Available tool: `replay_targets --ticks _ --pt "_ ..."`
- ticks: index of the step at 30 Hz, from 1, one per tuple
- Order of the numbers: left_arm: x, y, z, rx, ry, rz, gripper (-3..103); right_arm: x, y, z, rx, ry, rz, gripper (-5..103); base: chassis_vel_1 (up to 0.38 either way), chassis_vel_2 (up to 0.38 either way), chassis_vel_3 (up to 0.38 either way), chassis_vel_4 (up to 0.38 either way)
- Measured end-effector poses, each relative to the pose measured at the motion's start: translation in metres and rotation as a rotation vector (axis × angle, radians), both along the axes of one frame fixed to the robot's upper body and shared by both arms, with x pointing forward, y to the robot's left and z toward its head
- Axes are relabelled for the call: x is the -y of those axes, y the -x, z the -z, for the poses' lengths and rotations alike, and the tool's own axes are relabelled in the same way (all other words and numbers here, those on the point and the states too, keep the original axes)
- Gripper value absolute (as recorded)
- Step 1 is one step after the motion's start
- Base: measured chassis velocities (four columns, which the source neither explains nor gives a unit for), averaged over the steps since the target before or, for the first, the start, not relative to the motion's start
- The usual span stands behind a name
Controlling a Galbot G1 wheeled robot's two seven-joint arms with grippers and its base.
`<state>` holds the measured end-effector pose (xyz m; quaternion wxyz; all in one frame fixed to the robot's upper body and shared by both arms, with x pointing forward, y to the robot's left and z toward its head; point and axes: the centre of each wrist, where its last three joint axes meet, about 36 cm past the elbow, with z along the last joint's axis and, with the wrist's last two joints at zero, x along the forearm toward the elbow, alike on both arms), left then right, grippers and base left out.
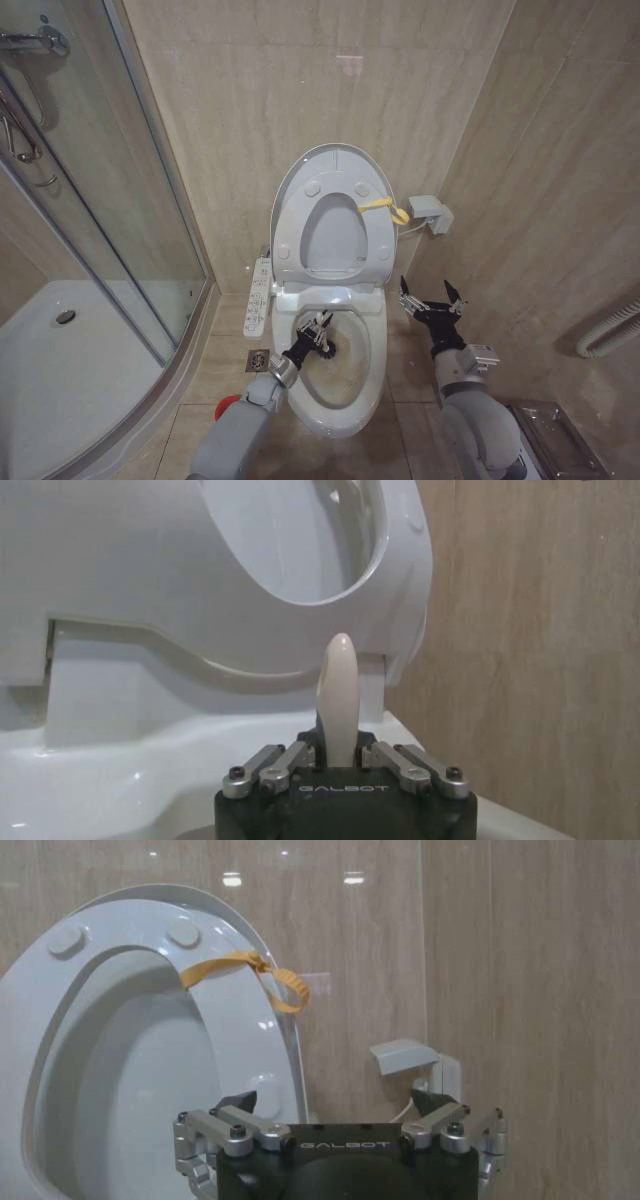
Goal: Open the toilet lid, clean the toilet bowl with a toilet brush, close the toilet lid, and flush.
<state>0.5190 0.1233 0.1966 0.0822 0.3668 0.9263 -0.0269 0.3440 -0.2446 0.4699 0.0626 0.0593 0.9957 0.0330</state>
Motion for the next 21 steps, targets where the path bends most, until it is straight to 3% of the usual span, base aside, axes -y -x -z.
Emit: replay_targets --ticks 6,21 --pt "0.012 0.001 -0.013 0.027 0.023 0.014 20 0.0 0.0 0.0 0.0 0.0 0.0 100 0.0 0.0 0.0 0.0" --pt "0.078 0.024 -0.064 0.123 0.142 0.112 20 0.0 0.0 0.0 0.0 0.0 0.0 100 0.0 0.0 0.0 0.0"
